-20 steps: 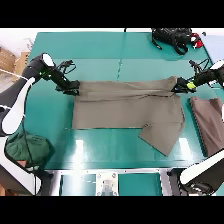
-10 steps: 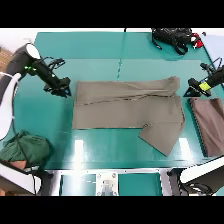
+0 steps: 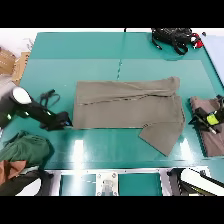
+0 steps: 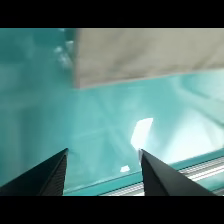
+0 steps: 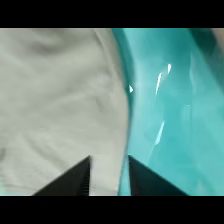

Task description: Fold the shirts.

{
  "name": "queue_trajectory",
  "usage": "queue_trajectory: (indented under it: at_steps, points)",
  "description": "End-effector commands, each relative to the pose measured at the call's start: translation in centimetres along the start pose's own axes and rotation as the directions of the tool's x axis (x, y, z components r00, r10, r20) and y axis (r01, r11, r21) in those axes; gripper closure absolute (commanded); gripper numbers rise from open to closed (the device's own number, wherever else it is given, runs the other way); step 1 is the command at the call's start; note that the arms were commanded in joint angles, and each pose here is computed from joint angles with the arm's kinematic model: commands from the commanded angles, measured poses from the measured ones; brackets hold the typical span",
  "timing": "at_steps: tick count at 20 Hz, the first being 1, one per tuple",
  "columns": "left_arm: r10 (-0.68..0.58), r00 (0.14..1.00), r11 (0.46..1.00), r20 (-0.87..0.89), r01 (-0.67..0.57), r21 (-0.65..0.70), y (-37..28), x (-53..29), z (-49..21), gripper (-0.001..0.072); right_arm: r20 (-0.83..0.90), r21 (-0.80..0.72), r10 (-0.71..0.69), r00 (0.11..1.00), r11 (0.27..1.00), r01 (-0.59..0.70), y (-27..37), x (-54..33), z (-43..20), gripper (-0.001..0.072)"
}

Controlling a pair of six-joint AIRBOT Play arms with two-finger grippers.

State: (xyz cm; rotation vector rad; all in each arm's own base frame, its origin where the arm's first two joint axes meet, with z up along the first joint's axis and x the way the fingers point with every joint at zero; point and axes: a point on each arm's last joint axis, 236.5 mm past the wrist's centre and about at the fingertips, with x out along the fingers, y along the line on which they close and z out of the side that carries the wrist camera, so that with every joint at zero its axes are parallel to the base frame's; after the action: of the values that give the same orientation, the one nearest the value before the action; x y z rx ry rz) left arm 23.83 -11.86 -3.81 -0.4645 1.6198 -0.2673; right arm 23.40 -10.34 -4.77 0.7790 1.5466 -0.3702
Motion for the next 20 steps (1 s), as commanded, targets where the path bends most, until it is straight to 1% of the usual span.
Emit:
queue_trajectory:
  at_steps: [1,3,4,5,6,7,8,11,12,13,14,15,18,19,20]
  points:
    - [-0.115,0.987,0.991,0.109,0.122,-0.062,-2.4,4.7,-1.0,0.02,0.01,0.098,0.04,0.999,0.994,-0.041,-0.7,2.9,-2.5,0.0417]
    - [-0.124,0.969,0.983,0.212,0.149,-0.104,-3.6,6.2,0.4,0.02,0.004,0.118,0.077,0.997,0.99,-0.077,-0.1,4.0,-3.0,0.0416]
    - [-0.122,0.964,0.981,0.235,0.153,-0.116,-3.9,6.6,0.7,0.0201,0.005,0.125,0.086,0.996,0.988,-0.086,0.1,4.5,-3.1,0.0414]
    - [-0.117,0.964,0.981,0.238,0.149,-0.124,-4.1,7.2,0.8,0.02,0.006,0.133,0.092,0.996,0.987,-0.092,0.1,5.1,-3.3,0.0342]
    - [-0.108,0.963,0.979,0.245,0.146,-0.144,-4.0,7.8,1.2,0.02,0.003,0.14,0.095,0.995,0.986,-0.095,0.1,5.5,-3.5,0.0232]
    - [-0.097,0.961,0.977,0.26,0.142,-0.16,-3.8,8.3,1.8,0.0201,0.002,0.149,0.107,0.994,0.983,-0.106,0.3,5.8,-3.7,0.0217]
    - [-0.094,0.956,0.969,0.278,0.152,-0.196,-3.5,8.8,2.5,0.0201,0.003,0.157,0.12,0.993,0.98,-0.119,0.5,6.1,-3.8,0.0217]
    - [-0.087,0.929,0.953,0.36,0.183,-0.241,-3.1,9.1,5.0,0.0204,-0.02,0.14,0.12,0.993,0.983,-0.116,1.1,7.2,-4.7,0.0217]
    - [-0.087,0.92,0.952,0.382,0.19,-0.242,-3.1,9.0,5.6,0.0302,-0.033,0.126,0.116,0.993,0.986,-0.111,1.3,7.4,-5.0,0.0217]
    - [-0.085,0.908,0.952,0.41,0.195,-0.235,-3.1,8.7,6.4,0.0454,-0.045,0.112,0.118,0.992,0.987,-0.112,1.8,7.6,-5.3,0.0217]
    - [-0.086,0.9,0.955,0.427,0.197,-0.222,-3.2,8.5,6.8,0.0579,-0.057,0.104,0.129,0.99,0.987,-0.123,2.5,7.8,-5.5,0.0217]
    - [-0.091,0.901,0.962,0.425,0.19,-0.196,-3.5,8.3,6.9,0.0682,-0.064,0.091,0.138,0.988,0.987,-0.132,3.0,7.9,-5.7,0.0217]
    - [-0.092,0.916,0.976,0.391,0.161,-0.148,-3.3,7.5,7.0,0.0683,-0.073,0.058,0.168,0.983,0.985,-0.164,4.4,8.0,-6.0,0.022]
    - [-0.089,0.921,0.977,0.38,0.155,-0.148,-3.0,7.2,7.1,0.0684,-0.074,0.05,0.177,0.981,0.983,-0.174,4.8,8.0,-6.1,0.0238]
    - [-0.083,0.925,0.976,0.371,0.15,-0.156,-2.4,6.9,7.1,0.0684,-0.078,0.041,0.188,0.979,0.982,-0.185,5.2,8.0,-6.2,0.0431]
